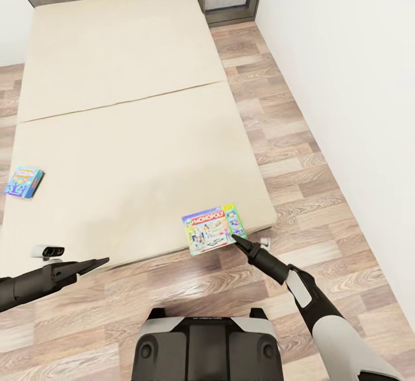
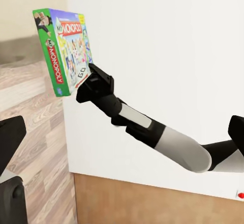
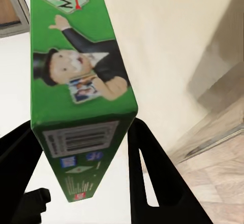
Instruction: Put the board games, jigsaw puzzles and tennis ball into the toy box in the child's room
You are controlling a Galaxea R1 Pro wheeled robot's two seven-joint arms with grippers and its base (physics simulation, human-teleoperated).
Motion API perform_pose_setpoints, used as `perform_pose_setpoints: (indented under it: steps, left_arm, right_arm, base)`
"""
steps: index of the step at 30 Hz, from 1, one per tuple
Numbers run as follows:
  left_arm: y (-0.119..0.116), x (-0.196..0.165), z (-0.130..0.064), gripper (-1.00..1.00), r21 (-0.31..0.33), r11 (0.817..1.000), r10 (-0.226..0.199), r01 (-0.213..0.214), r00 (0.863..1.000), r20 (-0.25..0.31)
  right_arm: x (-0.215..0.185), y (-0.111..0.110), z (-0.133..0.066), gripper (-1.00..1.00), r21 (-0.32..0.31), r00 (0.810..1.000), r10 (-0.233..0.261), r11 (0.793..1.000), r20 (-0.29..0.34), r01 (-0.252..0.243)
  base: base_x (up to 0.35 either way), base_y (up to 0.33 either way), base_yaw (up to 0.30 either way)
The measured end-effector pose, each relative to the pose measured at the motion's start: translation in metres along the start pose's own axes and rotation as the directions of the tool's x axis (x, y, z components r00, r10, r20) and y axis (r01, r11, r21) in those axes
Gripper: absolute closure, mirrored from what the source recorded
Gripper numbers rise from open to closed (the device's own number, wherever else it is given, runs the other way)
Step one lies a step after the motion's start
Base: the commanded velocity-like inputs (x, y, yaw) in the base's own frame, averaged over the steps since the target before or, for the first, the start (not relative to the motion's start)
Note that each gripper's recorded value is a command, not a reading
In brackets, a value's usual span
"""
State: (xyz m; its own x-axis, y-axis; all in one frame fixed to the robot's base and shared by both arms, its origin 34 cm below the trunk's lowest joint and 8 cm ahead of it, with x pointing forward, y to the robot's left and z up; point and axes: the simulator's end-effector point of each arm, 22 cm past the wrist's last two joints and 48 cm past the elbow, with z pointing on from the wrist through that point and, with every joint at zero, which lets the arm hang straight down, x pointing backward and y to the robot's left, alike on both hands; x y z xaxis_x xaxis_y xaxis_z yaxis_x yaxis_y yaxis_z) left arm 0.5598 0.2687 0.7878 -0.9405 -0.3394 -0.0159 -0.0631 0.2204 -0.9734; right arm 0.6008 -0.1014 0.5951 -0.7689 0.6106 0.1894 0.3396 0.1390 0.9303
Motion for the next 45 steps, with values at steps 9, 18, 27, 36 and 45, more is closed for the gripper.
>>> perform_pose_setpoints:
  steps: [9, 18, 27, 36, 45]
  left_arm:
    - [-0.009, -0.002, -0.008, -1.00, -0.008, 1.000, 0.008, -0.008, 1.000, 0.016]
    - [-0.017, -0.001, -0.012, -1.00, -0.009, 1.000, 0.009, -0.009, 1.000, 0.020]
    - [-0.025, 0.001, -0.015, -1.00, -0.009, 1.000, 0.009, -0.009, 1.000, 0.023]
    - [-0.033, 0.004, -0.018, -1.00, -0.009, 1.000, 0.010, -0.010, 1.000, 0.024]
    - [-0.039, 0.007, -0.020, -1.00, -0.009, 1.000, 0.010, -0.010, 1.000, 0.023]
  right_arm:
    - [0.012, 0.019, 0.004, 1.00, -0.020, 0.998, -0.037, 0.999, -0.046, 0.036]
    - [0.015, 0.029, 0.000, 1.00, -0.032, 0.998, -0.044, 0.999, -0.040, 0.043]
    - [0.019, 0.039, -0.004, 1.00, -0.052, 0.998, -0.043, 0.998, -0.037, 0.041]
    - [0.022, 0.048, -0.010, 1.00, -0.064, 0.999, -0.042, 0.997, -0.032, 0.040]
    - [0.026, 0.055, -0.014, 1.00, -0.071, 0.999, -0.046, 0.997, -0.029, 0.044]
  base:
    - [0.000, 0.000, 0.000]
    - [0.000, 0.000, 0.000]
    - [0.000, 0.000, 0.000]
    - [0.000, 0.000, 0.000]
    - [0.000, 0.000, 0.000]
